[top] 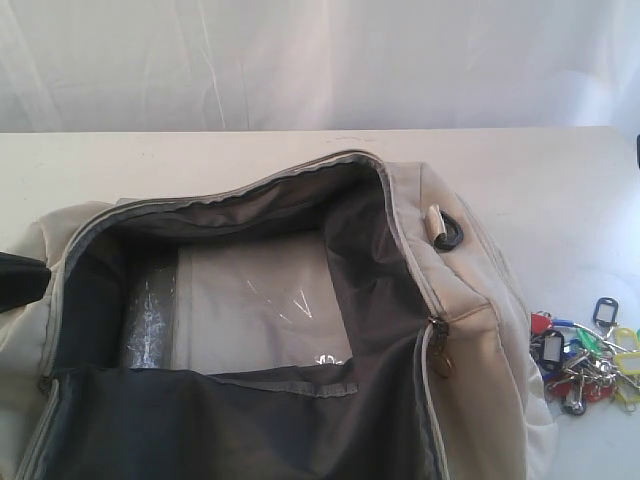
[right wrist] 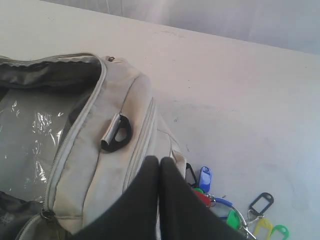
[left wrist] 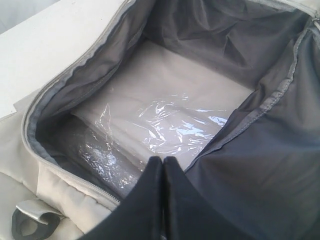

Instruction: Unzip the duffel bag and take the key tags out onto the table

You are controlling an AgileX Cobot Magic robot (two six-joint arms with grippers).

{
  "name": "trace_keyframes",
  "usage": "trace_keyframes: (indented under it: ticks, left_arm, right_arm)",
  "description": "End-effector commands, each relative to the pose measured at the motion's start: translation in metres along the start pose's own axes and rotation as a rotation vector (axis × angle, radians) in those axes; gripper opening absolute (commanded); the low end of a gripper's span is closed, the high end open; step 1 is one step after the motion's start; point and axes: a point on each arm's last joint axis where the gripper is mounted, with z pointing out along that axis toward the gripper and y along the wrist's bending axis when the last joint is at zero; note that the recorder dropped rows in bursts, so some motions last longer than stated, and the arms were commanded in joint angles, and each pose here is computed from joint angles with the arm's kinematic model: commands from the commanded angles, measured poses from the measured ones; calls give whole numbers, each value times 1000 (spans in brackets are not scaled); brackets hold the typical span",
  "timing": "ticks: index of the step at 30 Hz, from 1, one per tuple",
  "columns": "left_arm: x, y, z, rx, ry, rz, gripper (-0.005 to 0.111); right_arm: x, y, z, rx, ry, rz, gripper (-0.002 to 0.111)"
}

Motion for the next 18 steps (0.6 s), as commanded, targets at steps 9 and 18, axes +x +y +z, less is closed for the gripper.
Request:
trace_keyframes:
  ticks: [9,18]
  left_arm:
    - [2,-2,-1,18,4,-20,0]
    - [2,-2,-10,-10,-34,-22,0]
  right_arm:
    - [1,-1,0,3,-6,-2,0]
    - [1,-1,0,3,-6,-2,0]
